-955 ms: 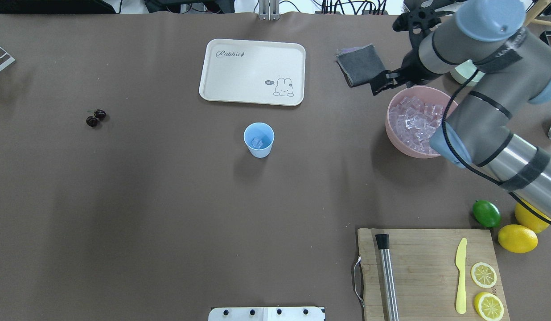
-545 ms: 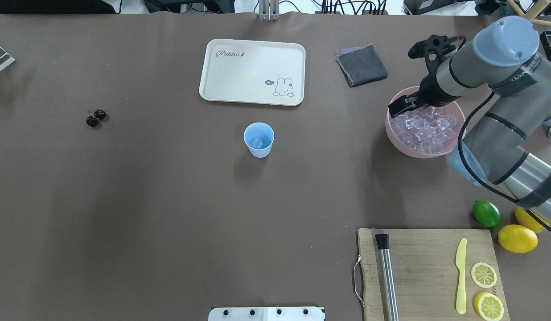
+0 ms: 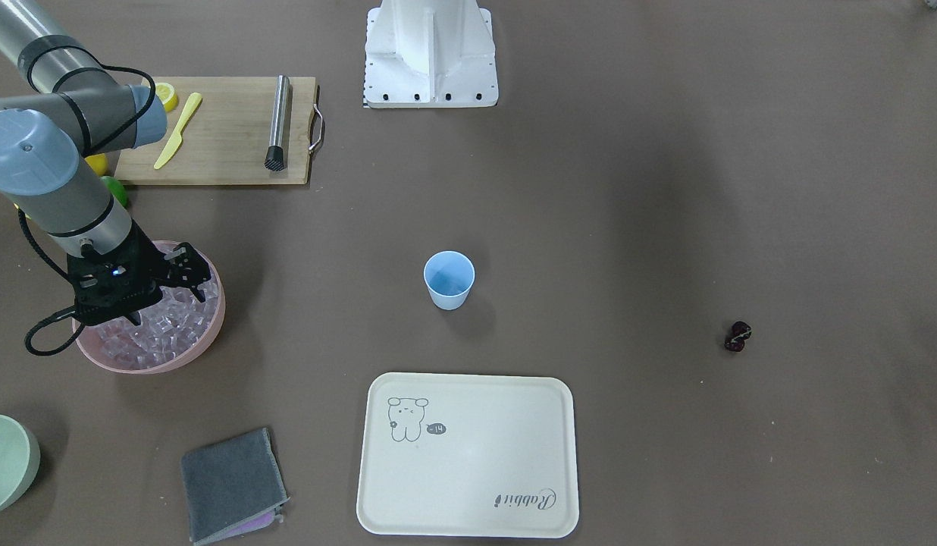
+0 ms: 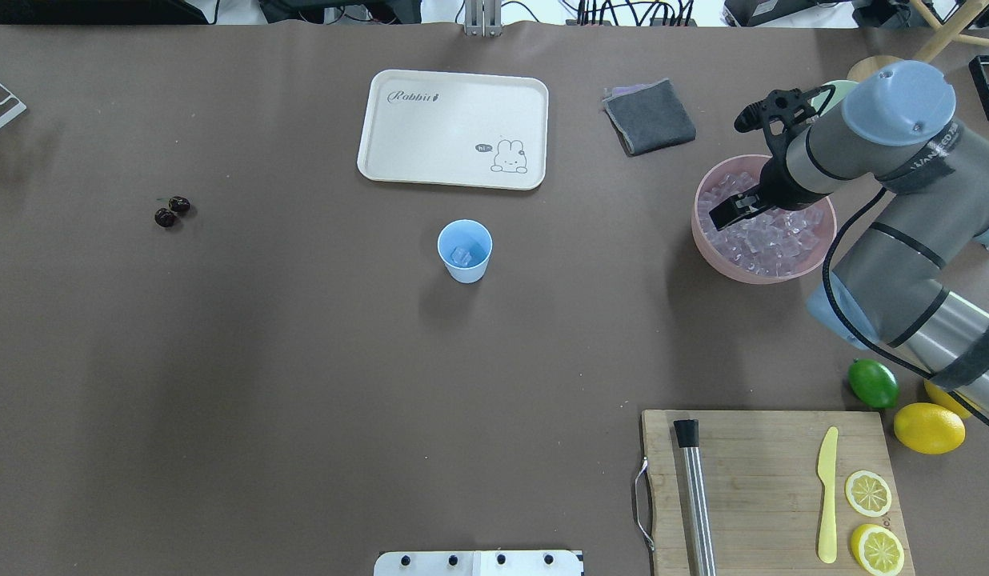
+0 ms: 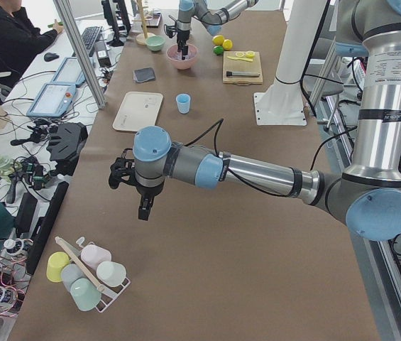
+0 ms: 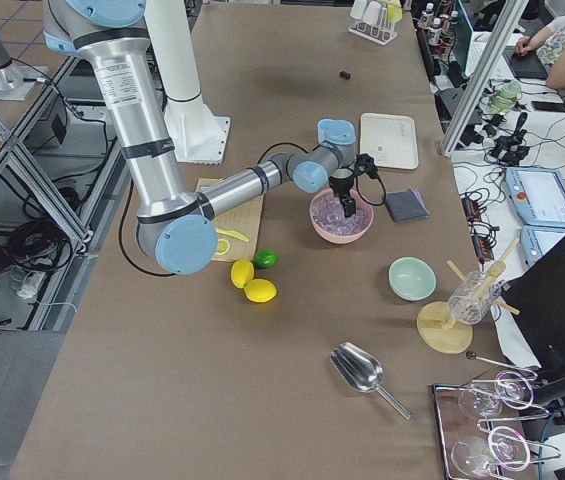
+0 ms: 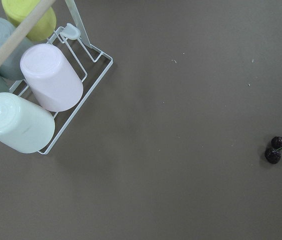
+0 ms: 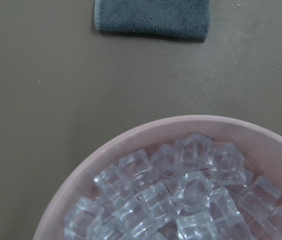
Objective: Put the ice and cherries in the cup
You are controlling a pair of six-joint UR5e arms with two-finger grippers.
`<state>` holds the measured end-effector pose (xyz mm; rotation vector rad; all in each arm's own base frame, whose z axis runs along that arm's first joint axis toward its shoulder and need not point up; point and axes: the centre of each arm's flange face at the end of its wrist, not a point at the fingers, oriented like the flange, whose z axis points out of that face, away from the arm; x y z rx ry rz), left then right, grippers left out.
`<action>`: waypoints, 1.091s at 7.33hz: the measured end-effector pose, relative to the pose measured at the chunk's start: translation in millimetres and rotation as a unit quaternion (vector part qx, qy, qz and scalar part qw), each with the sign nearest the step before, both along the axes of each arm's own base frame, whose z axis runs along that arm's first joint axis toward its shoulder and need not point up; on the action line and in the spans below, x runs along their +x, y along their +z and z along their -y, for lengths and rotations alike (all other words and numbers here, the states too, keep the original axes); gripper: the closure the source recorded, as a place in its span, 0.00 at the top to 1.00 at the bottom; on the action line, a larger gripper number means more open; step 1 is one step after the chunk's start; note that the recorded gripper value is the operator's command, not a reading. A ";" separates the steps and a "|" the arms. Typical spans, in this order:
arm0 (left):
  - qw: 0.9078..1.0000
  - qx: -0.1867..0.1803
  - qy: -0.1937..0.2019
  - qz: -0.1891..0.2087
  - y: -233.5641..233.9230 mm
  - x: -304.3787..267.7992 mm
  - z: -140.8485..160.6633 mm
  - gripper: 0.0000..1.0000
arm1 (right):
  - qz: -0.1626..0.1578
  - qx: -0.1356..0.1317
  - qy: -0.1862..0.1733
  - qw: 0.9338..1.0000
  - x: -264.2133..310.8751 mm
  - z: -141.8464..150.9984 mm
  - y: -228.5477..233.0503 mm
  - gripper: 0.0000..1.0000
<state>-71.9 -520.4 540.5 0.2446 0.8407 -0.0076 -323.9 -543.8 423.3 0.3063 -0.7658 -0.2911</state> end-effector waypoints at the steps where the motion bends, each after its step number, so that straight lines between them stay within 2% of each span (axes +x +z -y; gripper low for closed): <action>1: 1.000 0.000 0.000 0.000 0.4 0.0 0.1 0.98 | 0.006 -0.003 -0.001 1.000 8.4 4.5 -0.7 0.94; 4: 1.000 -0.001 0.000 0.001 1.3 0.3 -0.1 0.98 | 0.002 -0.016 -0.007 1.000 12.2 17.7 18.0 0.94; 8: 1.000 -0.002 0.000 0.001 5.0 0.3 0.3 0.98 | -0.002 -0.010 -0.014 1.000 2.7 25.5 17.3 0.87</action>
